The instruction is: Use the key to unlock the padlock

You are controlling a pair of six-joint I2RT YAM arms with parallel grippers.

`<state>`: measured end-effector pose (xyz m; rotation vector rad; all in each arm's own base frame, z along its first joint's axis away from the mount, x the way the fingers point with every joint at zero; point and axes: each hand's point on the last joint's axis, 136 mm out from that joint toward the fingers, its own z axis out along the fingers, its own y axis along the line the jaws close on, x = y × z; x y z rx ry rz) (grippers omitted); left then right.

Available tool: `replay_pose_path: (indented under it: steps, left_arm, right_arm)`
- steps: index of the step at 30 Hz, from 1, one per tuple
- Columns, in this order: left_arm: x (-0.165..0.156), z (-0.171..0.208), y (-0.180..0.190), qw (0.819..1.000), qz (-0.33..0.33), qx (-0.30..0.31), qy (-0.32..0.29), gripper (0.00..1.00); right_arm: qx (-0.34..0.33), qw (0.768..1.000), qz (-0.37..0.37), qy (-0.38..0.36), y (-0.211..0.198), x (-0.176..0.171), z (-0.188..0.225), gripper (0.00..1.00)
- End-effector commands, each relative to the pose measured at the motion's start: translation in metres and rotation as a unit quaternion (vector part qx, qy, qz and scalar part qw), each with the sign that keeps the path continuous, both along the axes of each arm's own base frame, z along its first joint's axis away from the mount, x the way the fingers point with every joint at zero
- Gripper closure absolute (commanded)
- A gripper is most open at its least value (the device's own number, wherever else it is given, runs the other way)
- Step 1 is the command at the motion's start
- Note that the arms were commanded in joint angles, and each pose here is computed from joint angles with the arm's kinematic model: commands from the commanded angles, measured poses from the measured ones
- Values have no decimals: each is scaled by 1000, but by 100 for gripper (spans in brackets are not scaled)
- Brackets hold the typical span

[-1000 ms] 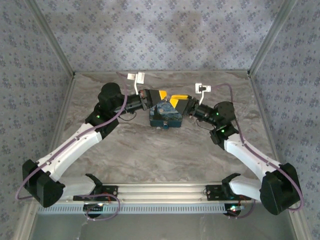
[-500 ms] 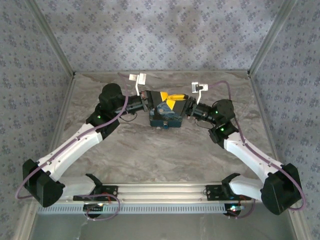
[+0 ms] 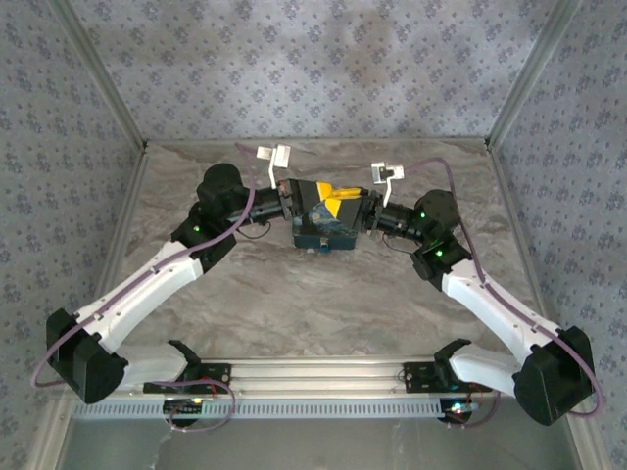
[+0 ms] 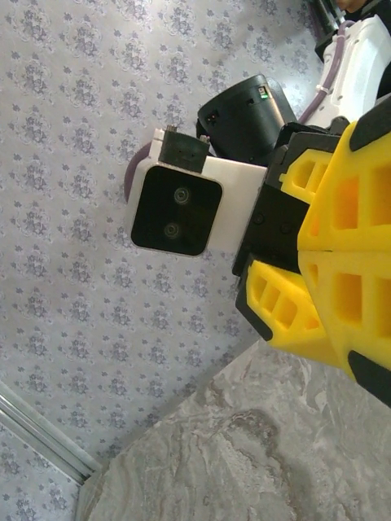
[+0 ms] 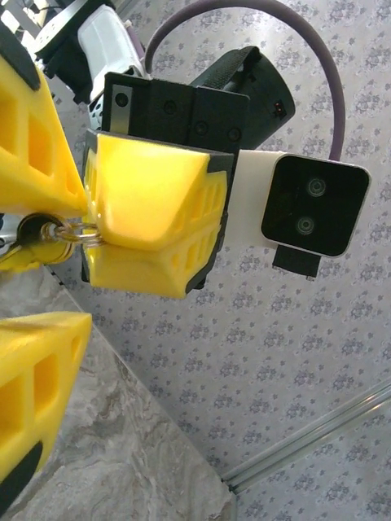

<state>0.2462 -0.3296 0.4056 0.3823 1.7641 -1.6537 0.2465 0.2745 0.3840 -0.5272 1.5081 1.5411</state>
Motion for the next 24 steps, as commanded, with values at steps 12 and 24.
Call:
replay_pose_path:
  steps: [12,24]
  left_arm:
    - [-8,12,-3,1000,-21,-11,-18,100]
    - [0,6,15,999,27,8,-18,47]
  right_arm:
    - [-14,999,-1,-31,-5,-5,17,91]
    - [-19,999,-27,-20,-17,1,10,99]
